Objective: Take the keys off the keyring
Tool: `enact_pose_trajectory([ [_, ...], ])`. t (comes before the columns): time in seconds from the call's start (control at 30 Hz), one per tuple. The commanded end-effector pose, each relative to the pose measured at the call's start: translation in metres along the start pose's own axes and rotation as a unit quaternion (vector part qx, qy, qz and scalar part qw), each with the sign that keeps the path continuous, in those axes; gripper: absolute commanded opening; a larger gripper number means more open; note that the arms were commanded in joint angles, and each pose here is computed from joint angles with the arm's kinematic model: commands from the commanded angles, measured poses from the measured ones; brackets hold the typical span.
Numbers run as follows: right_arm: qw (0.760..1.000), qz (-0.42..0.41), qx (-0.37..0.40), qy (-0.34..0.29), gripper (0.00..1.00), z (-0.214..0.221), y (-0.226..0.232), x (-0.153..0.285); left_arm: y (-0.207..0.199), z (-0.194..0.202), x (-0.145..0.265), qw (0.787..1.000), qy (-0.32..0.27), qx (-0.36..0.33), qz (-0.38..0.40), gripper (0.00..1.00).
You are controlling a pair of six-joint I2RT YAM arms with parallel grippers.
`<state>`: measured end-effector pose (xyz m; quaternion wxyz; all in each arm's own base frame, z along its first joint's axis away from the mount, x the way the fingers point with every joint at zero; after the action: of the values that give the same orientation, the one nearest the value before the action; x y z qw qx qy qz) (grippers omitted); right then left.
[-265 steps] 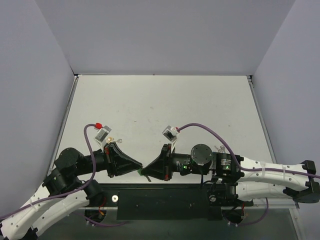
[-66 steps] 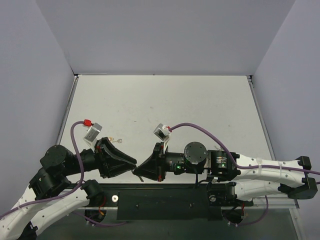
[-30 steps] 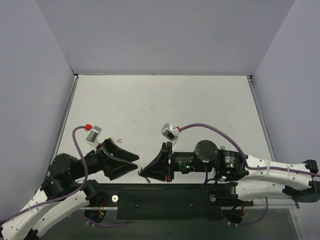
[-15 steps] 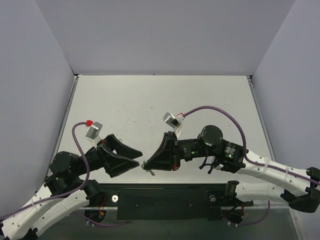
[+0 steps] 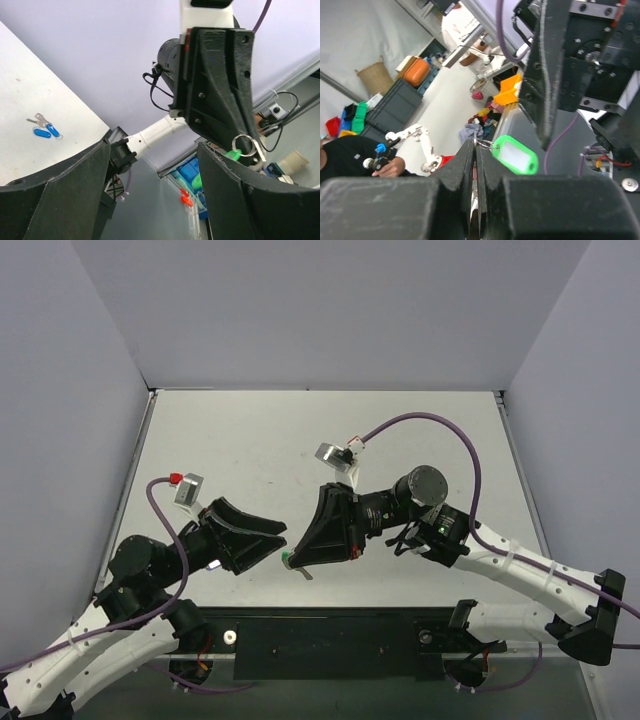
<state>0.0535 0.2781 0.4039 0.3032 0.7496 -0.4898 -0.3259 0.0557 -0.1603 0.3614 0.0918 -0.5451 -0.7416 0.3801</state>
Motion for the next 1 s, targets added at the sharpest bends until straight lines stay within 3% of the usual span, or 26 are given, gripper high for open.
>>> enact_pose_trajectory([
  [0.0, 0.993, -0.110, 0.051, 0.007, 0.00, -0.016, 0.042, 0.004, -0.020, -0.030, -0.002, 0.997, -0.071, -0.023, 0.012, 0.80],
  [0.27, 0.984, -0.170, 0.047, 0.010, 0.00, -0.024, 0.052, 0.001, -0.039, -0.043, -0.002, 0.993, -0.101, -0.019, 0.062, 0.80],
  [0.6, 0.965, -0.262, 0.018, 0.006, 0.00, -0.038, 0.063, 0.004, -0.066, -0.048, -0.008, 0.981, -0.081, -0.010, 0.173, 0.80],
  [0.97, 0.965, -0.262, 0.018, 0.001, 0.00, -0.040, 0.060, 0.002, -0.074, -0.051, -0.006, 0.977, -0.078, -0.010, 0.197, 0.77],
])
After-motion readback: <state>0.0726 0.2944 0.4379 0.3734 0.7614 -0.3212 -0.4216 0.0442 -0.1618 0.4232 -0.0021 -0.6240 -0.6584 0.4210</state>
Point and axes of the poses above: each gripper's point midway between its finger pads, its own x axis back along the fingers, its own y axis along the line the jaws close on, z = x × y, the point moved 8 cm from there along x, back along the fingers, and after that the axes turned 9 degrees about -x, right-handed, at the moved point
